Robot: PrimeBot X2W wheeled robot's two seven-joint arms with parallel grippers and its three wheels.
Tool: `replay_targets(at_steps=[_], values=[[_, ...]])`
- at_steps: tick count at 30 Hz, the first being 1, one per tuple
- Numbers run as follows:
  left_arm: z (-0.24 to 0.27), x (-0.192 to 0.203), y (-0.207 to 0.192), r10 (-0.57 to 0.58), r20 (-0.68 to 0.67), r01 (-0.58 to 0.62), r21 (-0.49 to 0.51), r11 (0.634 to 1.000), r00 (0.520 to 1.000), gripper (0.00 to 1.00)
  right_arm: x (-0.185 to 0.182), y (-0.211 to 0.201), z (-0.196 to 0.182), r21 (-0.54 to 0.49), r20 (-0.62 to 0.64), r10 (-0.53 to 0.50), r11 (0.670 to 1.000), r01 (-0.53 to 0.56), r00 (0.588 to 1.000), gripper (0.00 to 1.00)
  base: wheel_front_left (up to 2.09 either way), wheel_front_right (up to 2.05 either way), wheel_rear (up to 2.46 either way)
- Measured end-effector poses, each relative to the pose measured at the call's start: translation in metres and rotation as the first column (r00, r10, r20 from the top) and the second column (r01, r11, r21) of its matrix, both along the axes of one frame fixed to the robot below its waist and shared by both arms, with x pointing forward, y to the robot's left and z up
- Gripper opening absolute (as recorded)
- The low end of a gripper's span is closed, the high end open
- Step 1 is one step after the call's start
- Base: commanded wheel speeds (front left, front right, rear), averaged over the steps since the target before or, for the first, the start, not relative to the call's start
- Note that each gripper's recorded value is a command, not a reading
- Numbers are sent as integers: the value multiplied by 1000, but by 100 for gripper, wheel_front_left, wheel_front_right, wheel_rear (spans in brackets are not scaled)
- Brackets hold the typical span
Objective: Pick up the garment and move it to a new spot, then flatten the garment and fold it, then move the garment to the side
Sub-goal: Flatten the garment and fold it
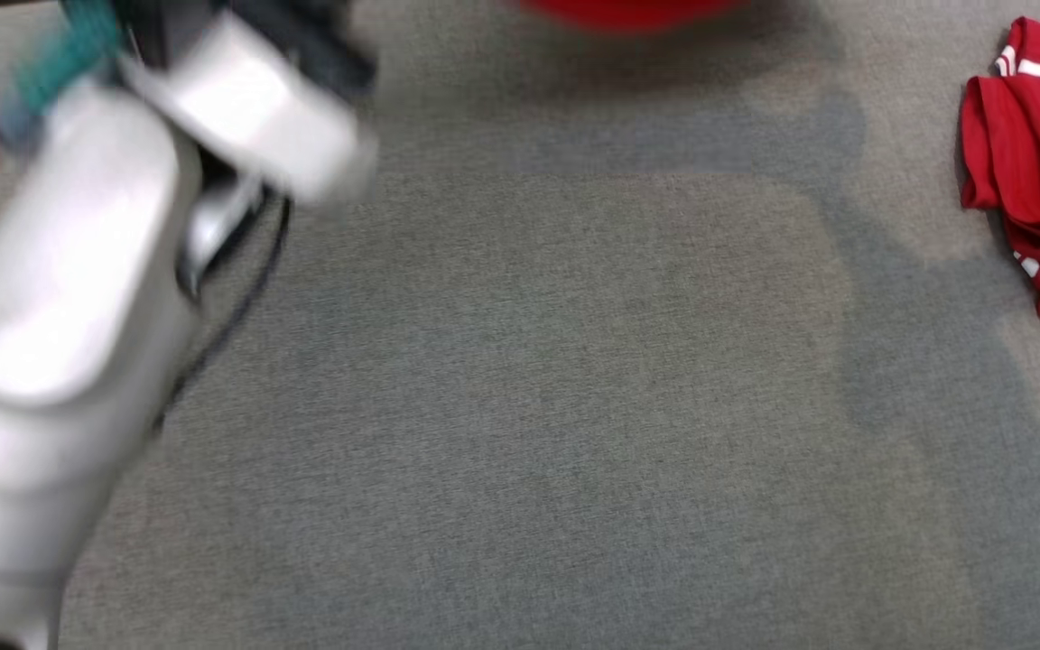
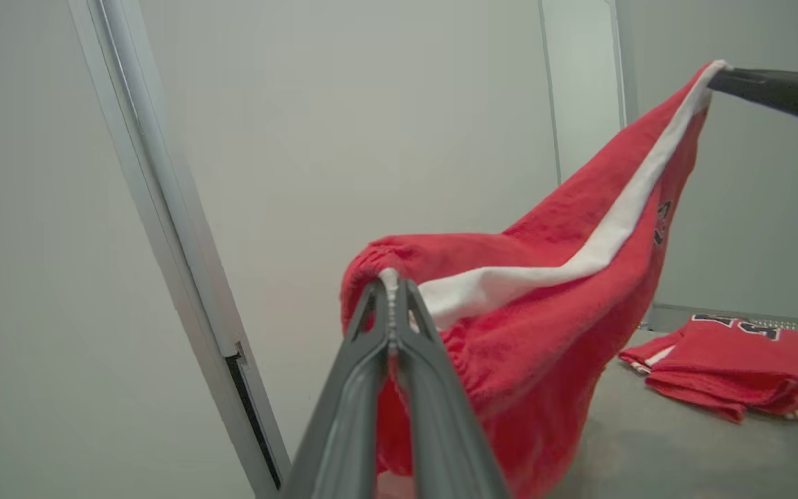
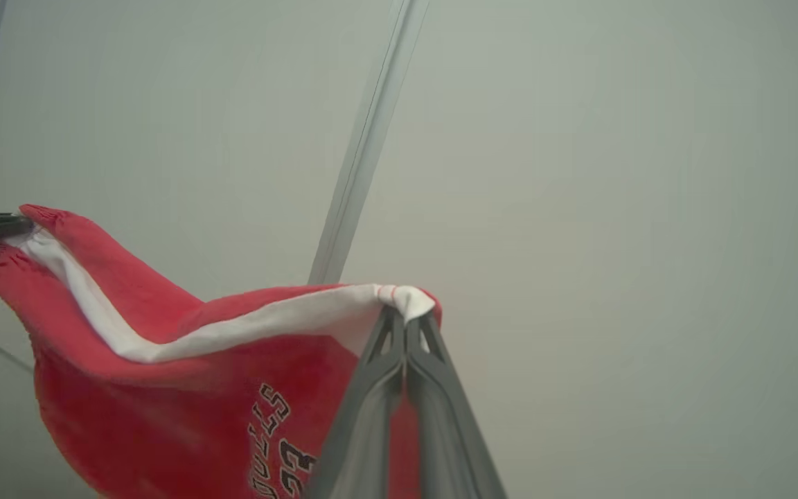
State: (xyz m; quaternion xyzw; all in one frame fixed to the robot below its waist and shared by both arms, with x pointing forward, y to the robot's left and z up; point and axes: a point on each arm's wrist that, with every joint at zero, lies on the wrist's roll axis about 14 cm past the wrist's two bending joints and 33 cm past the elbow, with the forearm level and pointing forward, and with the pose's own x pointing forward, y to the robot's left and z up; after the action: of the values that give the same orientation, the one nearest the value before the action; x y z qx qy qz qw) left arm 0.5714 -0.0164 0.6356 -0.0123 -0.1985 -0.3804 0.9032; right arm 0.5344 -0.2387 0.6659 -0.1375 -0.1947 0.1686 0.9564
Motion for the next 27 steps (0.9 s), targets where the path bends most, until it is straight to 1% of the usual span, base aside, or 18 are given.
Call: replay_targets(at_steps=[3,5,6,8,9,11,12,13,15,17,20,22,27], values=[[-58,-31,11,-18,-110,25,57,998,994,0,-19,-5,-56,30,-151,-9,999,14,988,0,0,0,0],[-95,-55,23,-15,-214,29,60,998,977,0,-39,-8,-94,78,-257,-14,996,35,966,0,0,0,0],[-112,-69,28,-11,-263,29,62,998,965,0,-51,-7,-114,111,-316,-10,993,47,949,0,0,0,0],[-139,-98,40,-5,-343,34,79,996,939,0,-84,-1,-159,188,-451,12,979,82,892,0,0,0,0],[-149,-112,46,6,-381,23,73,997,924,0,-103,3,-180,225,-517,28,969,105,856,0,0,0,0],[-166,-136,57,29,-455,-2,61,998,890,0,-138,11,-209,291,-623,71,946,147,779,0,0,0,0],[-172,-148,61,35,-487,-8,57,998,873,0,-152,15,-217,320,-658,90,932,170,747,0,0,0,0],[-179,-160,64,36,-510,-3,65,998,859,0,-162,18,-222,340,-683,106,922,186,723,0,0,0,0],[-187,-181,67,33,-551,7,71,997,834,0,-181,17,-231,350,-734,123,911,217,668,0,0,0,0],[-190,-196,70,36,-570,11,78,997,821,0,-194,16,-233,371,-763,142,895,247,630,0,0,0,0],[-185,-210,75,42,-576,9,86,996,817,0,-203,16,-226,386,-779,168,887,251,604,0,0,0,0],[-182,-218,78,52,-586,5,96,995,809,0,-208,14,-221,388,-785,172,886,255,596,0,0,0,0],[-173,-236,86,78,-602,12,143,990,795,0,-221,17,-217,375,-812,193,896,238,551,0,0,0,0]])
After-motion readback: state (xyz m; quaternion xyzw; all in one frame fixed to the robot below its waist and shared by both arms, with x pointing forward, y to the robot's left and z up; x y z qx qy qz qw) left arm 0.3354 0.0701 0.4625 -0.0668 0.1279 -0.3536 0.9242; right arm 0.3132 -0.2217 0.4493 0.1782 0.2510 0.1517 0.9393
